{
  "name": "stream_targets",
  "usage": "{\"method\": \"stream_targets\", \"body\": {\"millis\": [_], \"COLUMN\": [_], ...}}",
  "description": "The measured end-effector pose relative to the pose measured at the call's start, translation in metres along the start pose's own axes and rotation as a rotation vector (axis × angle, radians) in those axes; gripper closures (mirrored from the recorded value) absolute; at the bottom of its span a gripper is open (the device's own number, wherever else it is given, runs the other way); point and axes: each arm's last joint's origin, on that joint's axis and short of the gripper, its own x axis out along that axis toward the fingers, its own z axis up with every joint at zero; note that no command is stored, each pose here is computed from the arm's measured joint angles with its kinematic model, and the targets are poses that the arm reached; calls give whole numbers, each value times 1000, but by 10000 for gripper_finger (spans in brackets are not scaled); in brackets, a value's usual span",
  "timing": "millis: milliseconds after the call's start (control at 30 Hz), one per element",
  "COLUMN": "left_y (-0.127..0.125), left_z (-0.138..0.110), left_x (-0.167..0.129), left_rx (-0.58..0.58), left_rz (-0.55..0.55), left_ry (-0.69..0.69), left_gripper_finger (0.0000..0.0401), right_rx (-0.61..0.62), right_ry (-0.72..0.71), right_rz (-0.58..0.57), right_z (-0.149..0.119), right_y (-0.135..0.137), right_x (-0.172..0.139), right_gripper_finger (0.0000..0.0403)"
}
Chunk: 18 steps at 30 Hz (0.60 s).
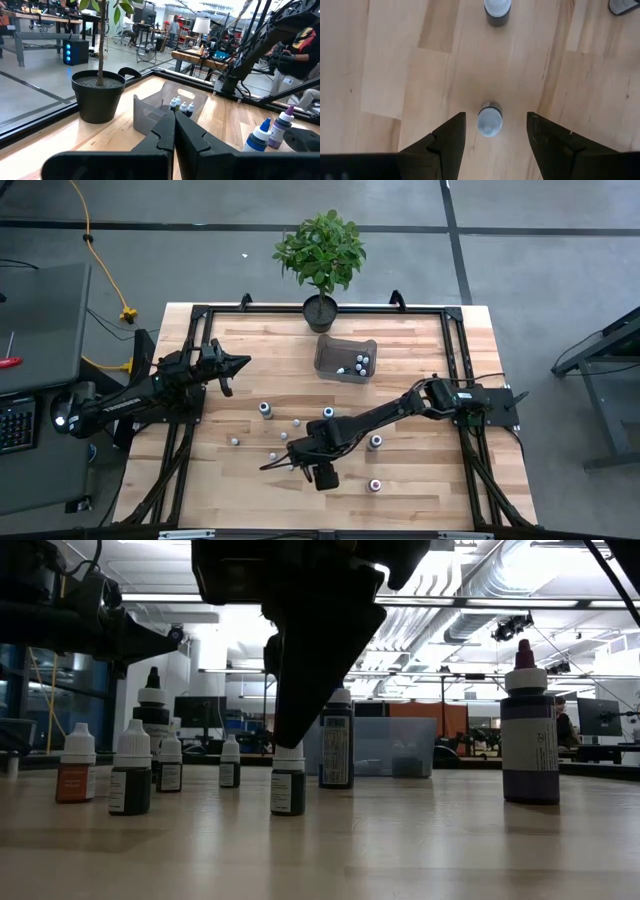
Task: Pick & Place food coloring
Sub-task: Put the small black food coloring bottle into the black bin
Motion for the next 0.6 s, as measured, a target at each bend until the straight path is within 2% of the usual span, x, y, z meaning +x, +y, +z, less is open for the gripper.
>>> {"method": "stream_targets", "body": {"millis": [600], "left_y": [0], "left_z": [0], "left_x": [0], "left_rx": [0], "left_rz": [0], "left_ry": [0], "left_gripper_finger": [401], "right_rx": [-12], "right_ry": [-1], "right_rz": [-15], "right_z": [-1], "right_y": [5], "right_x": [0], "right_gripper_finger": [209]}}
